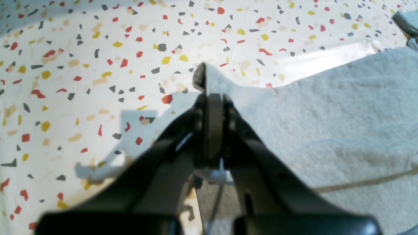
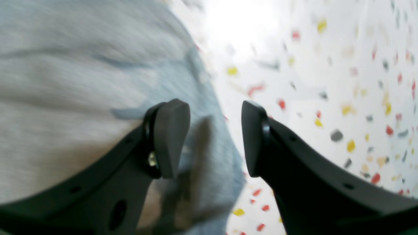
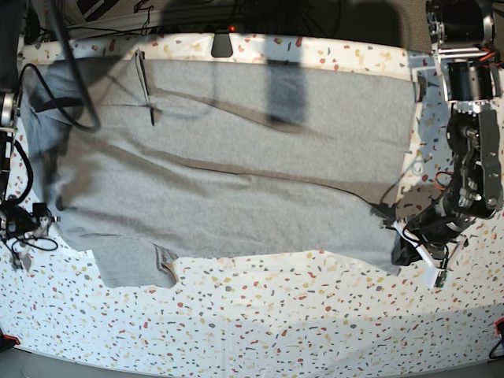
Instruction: Fold the T-shirt properly
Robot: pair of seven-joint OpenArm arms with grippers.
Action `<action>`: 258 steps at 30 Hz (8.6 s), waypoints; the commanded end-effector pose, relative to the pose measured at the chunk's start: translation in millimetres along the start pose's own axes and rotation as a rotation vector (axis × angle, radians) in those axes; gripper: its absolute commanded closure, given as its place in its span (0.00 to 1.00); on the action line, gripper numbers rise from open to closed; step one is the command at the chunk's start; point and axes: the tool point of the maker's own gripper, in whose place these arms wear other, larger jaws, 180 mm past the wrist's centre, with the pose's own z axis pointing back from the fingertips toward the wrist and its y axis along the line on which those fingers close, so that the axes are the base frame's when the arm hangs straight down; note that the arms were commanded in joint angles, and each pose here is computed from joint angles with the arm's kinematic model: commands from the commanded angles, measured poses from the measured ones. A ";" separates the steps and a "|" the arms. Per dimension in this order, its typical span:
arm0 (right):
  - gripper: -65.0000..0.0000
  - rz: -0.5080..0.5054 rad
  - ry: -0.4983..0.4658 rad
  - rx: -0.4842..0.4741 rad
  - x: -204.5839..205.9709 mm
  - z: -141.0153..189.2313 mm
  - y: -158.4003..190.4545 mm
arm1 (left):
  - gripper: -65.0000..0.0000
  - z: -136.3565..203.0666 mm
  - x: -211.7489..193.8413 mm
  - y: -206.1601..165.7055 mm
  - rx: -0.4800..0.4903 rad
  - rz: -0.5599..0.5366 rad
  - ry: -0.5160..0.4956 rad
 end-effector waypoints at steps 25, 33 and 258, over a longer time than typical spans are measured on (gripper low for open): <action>0.54 0.062 -0.060 0.006 19.8 -5.4 1.1 | 1.00 5.5 39.2 -1.5 -0.032 0.029 -0.141; 0.54 0.088 -0.034 -0.039 12.3 -14.8 4.3 | 1.00 5.3 37.1 -1.6 -0.032 0.029 -0.130; 1.00 0.012 0.028 0.086 -79.2 -34.5 10.6 | 0.64 100.1 -112.8 -47.6 0.091 0.128 -0.037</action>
